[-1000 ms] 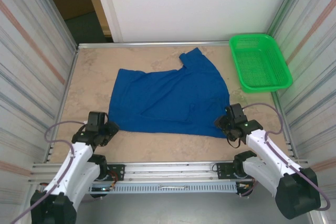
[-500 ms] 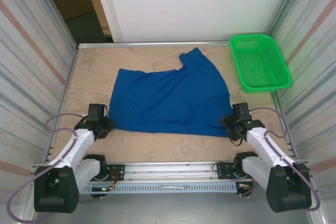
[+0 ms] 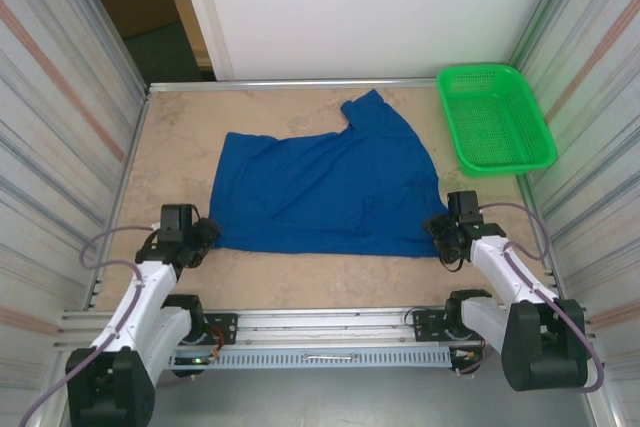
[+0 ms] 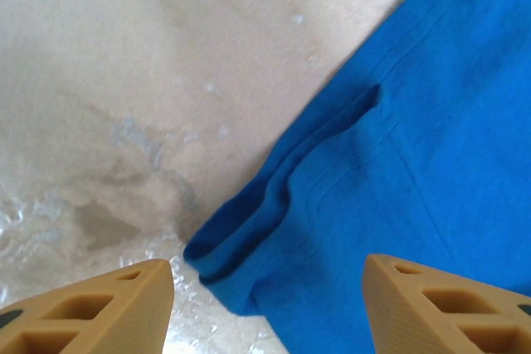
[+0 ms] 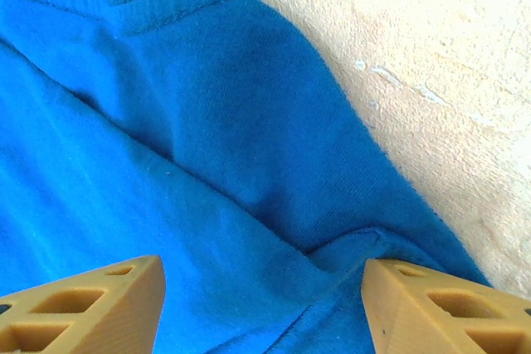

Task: Fold the inside-out t-shirt

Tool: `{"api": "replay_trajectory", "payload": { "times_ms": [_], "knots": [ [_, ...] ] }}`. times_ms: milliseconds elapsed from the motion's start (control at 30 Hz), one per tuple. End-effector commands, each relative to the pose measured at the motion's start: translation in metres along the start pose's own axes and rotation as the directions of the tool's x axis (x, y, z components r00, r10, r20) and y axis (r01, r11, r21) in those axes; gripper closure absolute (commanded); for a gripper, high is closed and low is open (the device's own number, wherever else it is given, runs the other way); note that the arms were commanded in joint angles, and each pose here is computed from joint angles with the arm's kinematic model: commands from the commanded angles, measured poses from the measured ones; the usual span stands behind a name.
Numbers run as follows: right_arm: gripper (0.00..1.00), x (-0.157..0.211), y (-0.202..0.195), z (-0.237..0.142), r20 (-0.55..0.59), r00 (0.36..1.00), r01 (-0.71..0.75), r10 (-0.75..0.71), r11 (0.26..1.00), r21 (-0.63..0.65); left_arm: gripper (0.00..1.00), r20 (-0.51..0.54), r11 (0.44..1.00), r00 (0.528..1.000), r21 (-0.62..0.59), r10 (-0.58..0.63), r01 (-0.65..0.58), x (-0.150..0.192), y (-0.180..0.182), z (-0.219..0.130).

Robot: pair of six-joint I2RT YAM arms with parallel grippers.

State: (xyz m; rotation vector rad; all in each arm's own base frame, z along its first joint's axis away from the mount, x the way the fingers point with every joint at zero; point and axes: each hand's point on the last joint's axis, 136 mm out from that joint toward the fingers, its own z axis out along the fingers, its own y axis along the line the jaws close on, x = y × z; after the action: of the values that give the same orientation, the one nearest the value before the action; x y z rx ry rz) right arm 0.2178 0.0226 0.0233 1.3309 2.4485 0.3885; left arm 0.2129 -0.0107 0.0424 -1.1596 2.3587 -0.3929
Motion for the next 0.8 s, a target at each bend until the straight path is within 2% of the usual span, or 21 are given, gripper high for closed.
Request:
{"api": "replay_trajectory", "payload": {
  "times_ms": [0,167,333,400,467,600,767],
  "knots": [
    [0.36,0.009,-0.027,0.008,-0.031,0.999,-0.036,0.040,0.994,0.104,0.38,-0.046,0.995,0.994,-0.007,-0.102,0.102,0.013,0.006,0.003],
    [0.36,0.008,-0.027,0.007,-0.028,0.998,-0.051,0.055,0.993,0.111,0.44,-0.054,0.990,0.989,-0.020,-0.140,0.139,0.016,0.008,0.011],
    [0.36,0.007,-0.031,0.007,-0.021,0.997,-0.073,0.076,0.989,0.126,0.58,-0.035,0.987,0.987,-0.052,-0.156,0.154,0.012,0.013,0.023],
    [0.36,0.006,-0.032,0.007,-0.023,0.996,-0.082,0.086,0.988,0.132,0.75,-0.041,0.989,0.989,-0.053,-0.143,0.141,0.010,0.012,0.028],
    [0.36,0.006,-0.034,0.006,-0.025,0.995,-0.090,0.094,0.985,0.146,0.98,-0.046,0.992,0.992,-0.061,-0.116,0.114,0.006,0.010,0.028],
    [0.36,0.005,-0.039,0.004,-0.024,0.994,-0.102,0.107,0.979,0.177,1.00,-0.048,0.996,0.996,-0.057,-0.078,0.075,0.005,0.008,0.016],
    [0.35,0.005,-0.046,0.000,-0.003,0.991,-0.134,0.137,0.972,0.191,1.00,-0.048,0.992,0.992,-0.049,-0.118,0.116,0.020,0.026,-0.003]
  ]
}}
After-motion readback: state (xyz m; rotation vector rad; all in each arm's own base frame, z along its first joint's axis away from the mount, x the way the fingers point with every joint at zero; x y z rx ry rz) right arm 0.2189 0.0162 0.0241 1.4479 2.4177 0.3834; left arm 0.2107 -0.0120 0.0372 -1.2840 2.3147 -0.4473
